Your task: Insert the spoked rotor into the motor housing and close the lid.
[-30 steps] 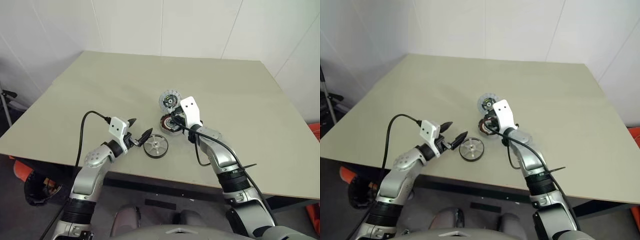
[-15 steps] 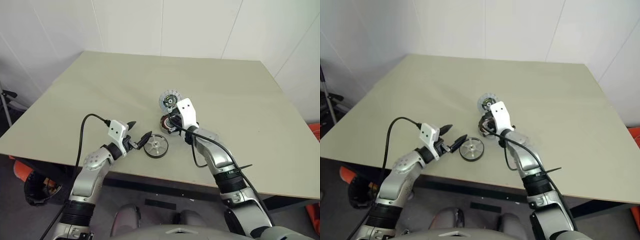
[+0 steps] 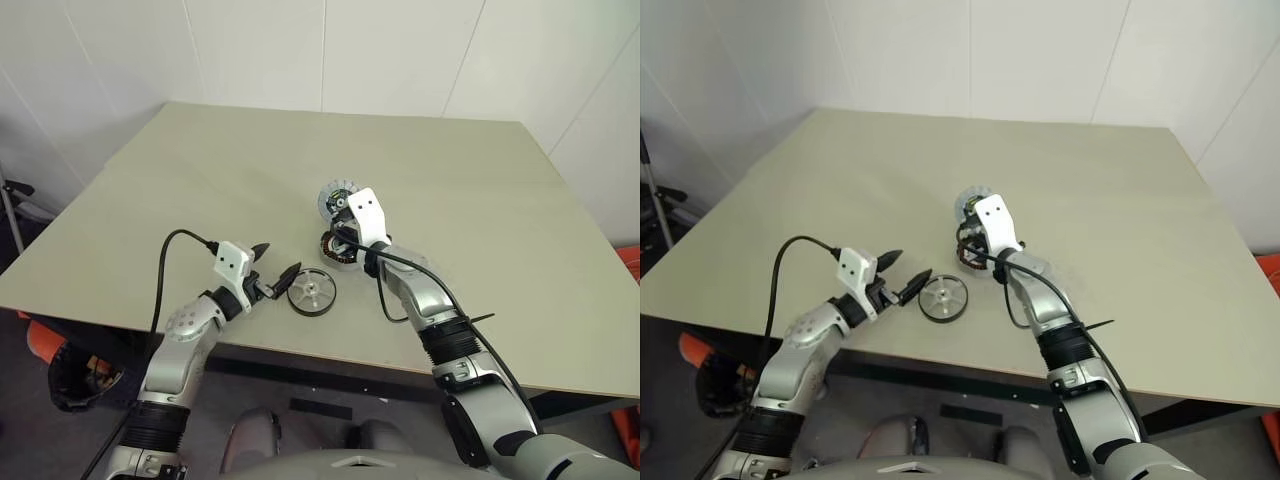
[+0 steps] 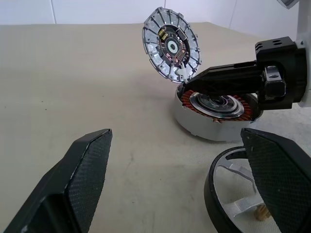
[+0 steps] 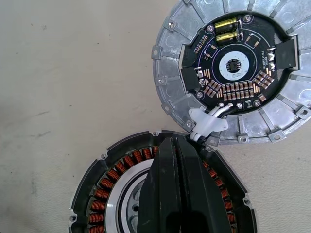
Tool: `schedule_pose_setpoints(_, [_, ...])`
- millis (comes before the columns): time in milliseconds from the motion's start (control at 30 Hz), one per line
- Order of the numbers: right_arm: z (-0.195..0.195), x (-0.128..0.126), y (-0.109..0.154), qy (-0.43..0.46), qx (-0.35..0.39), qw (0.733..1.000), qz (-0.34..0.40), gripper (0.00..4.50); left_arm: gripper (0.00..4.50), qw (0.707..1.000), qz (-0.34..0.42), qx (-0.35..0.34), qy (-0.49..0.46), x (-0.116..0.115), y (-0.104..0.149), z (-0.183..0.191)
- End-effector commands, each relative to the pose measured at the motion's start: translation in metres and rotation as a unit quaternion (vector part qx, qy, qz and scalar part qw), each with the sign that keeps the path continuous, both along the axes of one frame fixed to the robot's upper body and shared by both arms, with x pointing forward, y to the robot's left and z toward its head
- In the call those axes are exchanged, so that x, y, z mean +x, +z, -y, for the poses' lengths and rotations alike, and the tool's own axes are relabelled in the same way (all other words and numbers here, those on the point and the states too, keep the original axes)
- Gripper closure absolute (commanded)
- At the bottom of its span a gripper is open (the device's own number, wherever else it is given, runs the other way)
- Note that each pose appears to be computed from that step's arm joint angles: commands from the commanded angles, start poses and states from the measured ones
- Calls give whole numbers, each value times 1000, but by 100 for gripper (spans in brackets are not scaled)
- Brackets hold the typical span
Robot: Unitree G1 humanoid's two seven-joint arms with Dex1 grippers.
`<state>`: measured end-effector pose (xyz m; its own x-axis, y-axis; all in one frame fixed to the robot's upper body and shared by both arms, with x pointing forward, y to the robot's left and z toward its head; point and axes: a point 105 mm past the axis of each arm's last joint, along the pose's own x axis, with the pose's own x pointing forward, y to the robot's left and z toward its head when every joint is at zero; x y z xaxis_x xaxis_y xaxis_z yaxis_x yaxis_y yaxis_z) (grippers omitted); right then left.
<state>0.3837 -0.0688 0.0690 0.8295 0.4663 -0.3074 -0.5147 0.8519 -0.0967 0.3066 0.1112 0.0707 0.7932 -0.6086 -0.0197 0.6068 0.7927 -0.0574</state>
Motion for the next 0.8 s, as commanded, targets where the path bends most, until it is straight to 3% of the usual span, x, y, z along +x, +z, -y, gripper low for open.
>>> schedule_pose_setpoints(33, [3,-1,17,-2,13,1000,27,448,0,1000,30,-4,-2,2,18,4])
schedule_pose_setpoints(367, [-4,-9,44,6,29,998,57,448,0,1000,27,-4,-5,2,14,0])
schedule_pose_setpoints(800, [-14,-14,7,18,-11,1000,4,448,0,1000,27,-5,-3,1,8,-3])
